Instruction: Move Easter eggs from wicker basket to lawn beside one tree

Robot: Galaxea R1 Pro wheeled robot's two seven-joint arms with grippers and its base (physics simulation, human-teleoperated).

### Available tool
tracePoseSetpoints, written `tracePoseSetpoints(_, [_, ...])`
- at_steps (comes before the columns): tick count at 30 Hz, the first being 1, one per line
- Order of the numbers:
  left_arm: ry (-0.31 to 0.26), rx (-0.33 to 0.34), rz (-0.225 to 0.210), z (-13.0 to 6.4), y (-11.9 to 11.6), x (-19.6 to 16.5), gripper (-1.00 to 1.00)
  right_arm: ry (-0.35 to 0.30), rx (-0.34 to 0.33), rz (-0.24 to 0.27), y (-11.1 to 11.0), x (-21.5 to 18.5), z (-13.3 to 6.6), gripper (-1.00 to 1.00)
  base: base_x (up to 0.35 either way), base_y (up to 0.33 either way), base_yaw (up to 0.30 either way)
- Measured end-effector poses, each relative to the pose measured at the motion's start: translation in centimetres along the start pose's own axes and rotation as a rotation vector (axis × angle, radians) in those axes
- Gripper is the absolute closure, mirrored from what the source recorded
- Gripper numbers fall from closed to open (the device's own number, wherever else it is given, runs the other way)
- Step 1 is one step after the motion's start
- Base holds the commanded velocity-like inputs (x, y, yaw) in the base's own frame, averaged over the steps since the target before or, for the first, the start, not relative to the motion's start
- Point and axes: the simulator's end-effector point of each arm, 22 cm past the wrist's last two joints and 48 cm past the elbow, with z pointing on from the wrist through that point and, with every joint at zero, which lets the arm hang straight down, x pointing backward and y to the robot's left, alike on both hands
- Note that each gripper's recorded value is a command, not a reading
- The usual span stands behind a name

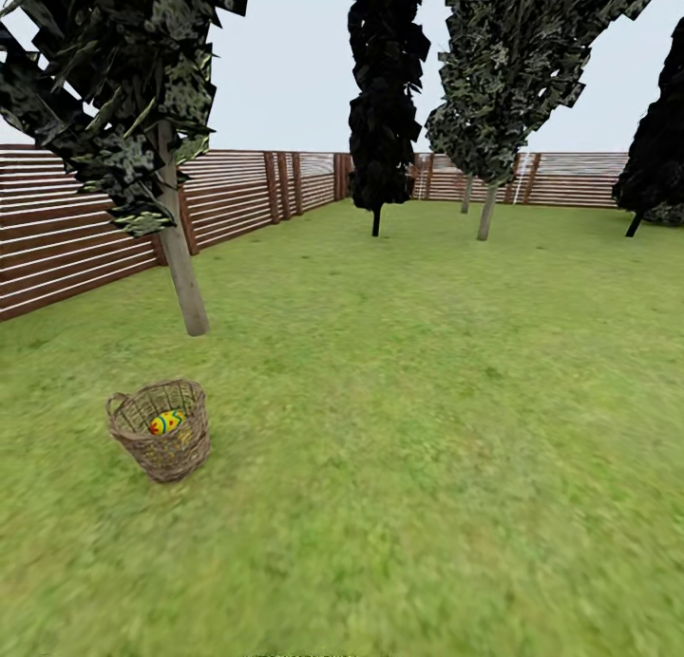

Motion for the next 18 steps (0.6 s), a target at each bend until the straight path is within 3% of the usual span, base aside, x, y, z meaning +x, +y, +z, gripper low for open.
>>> tracePoseSetpoints(18, [0.023, 0.0, 0.0, -0.01, 0.02, 0.91, -1.0, 0.022, 0.001, 0.001, -0.04, 0.89, 0.06, -1.0, 0.0, 0.0, 0.192])
